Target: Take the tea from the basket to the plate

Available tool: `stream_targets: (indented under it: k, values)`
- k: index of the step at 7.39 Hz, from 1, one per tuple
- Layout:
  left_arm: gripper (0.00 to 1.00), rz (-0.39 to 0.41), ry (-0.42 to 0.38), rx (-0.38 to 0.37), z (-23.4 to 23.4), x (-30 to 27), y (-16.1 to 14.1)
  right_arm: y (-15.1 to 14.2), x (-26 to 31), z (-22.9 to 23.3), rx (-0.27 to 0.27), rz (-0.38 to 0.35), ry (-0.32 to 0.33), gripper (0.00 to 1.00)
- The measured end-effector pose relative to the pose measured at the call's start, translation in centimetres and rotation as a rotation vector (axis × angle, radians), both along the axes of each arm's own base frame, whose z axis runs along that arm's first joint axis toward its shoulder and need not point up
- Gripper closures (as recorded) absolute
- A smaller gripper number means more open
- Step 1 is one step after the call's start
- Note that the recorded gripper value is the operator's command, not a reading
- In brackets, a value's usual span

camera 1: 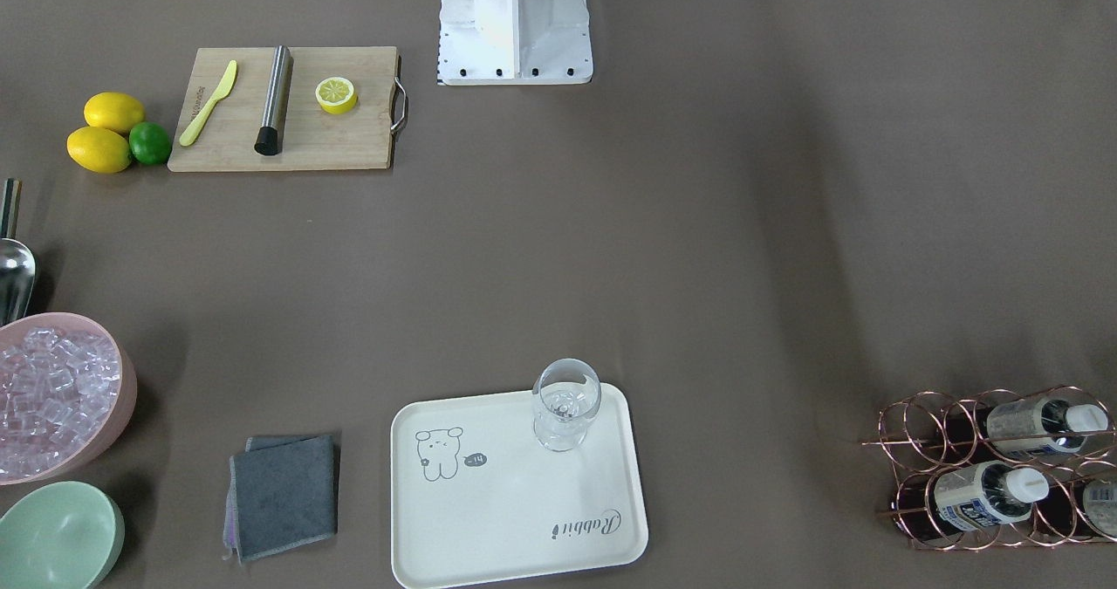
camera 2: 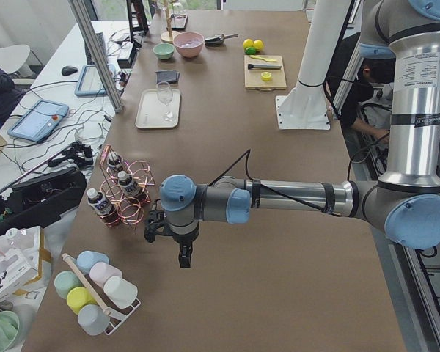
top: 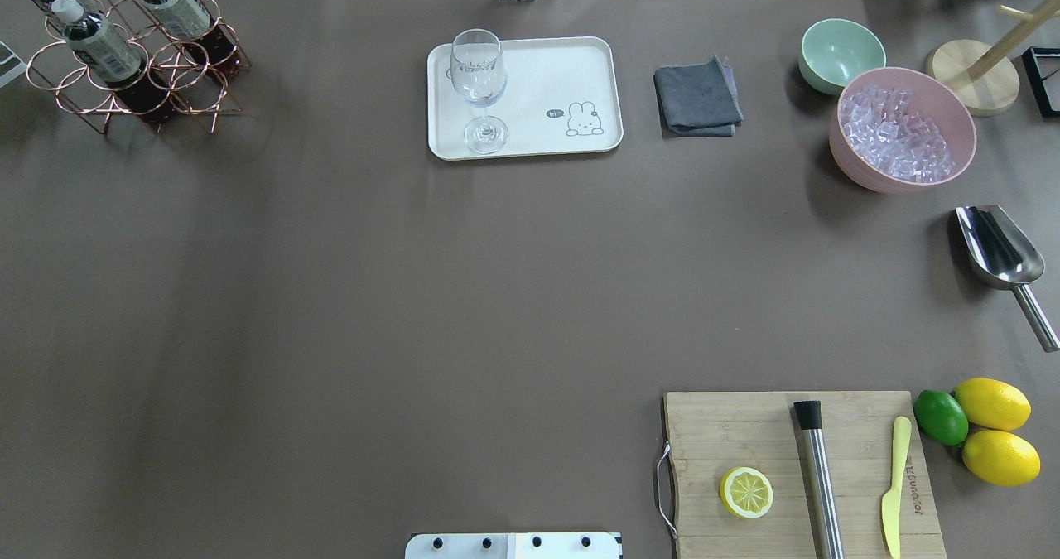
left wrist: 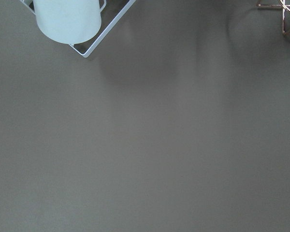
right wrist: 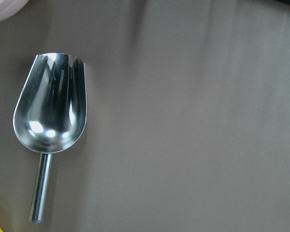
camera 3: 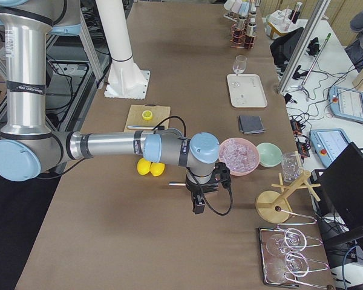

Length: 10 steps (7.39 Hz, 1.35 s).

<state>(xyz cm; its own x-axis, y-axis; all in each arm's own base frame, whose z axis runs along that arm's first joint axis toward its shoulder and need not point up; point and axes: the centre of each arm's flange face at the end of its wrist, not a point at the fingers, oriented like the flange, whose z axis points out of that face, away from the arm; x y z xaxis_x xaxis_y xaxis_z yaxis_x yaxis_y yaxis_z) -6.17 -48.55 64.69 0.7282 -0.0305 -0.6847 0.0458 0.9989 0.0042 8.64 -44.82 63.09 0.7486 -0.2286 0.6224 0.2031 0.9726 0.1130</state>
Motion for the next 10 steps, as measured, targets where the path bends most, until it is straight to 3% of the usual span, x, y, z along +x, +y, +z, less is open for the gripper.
stream_targets:
  k: [5, 10]
  values:
    - [0.02, -0.001, -0.001, -0.003, 0.10, 0.02, 0.07, -0.42, -0.14, -0.15, -0.014, 0.019, -0.016, 0.01]
    - [0.02, 0.000, 0.000, -0.020, 0.84, 0.03, 0.33, -0.46, -0.37, -0.37, -0.082, 0.102, -0.046, 0.01]
